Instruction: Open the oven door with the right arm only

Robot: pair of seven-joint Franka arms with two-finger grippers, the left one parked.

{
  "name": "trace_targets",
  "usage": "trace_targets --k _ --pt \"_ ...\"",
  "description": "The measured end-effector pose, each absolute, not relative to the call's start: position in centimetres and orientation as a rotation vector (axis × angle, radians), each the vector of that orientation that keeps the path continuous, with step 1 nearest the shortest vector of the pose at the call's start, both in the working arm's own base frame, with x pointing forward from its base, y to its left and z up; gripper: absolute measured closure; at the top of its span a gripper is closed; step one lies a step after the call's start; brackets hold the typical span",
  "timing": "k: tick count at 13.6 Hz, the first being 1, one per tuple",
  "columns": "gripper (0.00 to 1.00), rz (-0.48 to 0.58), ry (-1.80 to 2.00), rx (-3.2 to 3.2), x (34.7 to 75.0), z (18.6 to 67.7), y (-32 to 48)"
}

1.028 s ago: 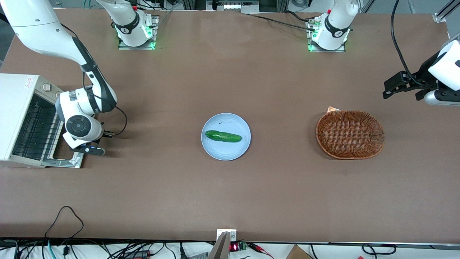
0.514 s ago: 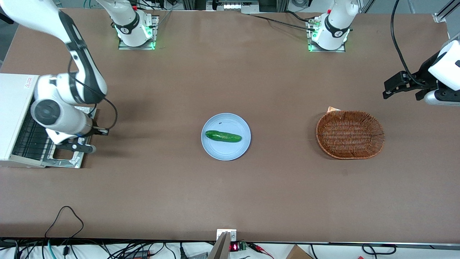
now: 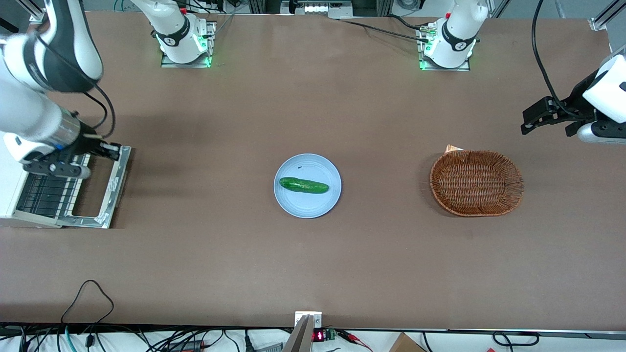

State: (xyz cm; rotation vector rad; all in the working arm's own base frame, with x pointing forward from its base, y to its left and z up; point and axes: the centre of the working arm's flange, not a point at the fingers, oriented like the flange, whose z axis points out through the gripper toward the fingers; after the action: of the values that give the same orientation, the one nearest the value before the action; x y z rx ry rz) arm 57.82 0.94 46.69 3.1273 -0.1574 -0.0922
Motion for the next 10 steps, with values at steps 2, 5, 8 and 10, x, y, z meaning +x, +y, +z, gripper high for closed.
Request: trace_targets --k 2,5,8,10 --pt "0.91 -0.091 -0.091 3.130 57.4 49.2 1.2" --pt "0.78 -0.116 -0.053 3.129 57.0 51.3 1.6" --pt "0.65 -0.114 -0.047 3.128 57.0 52.5 1.6" --pt "0.46 -0.104 -0.044 3.128 56.9 53.4 1.6"
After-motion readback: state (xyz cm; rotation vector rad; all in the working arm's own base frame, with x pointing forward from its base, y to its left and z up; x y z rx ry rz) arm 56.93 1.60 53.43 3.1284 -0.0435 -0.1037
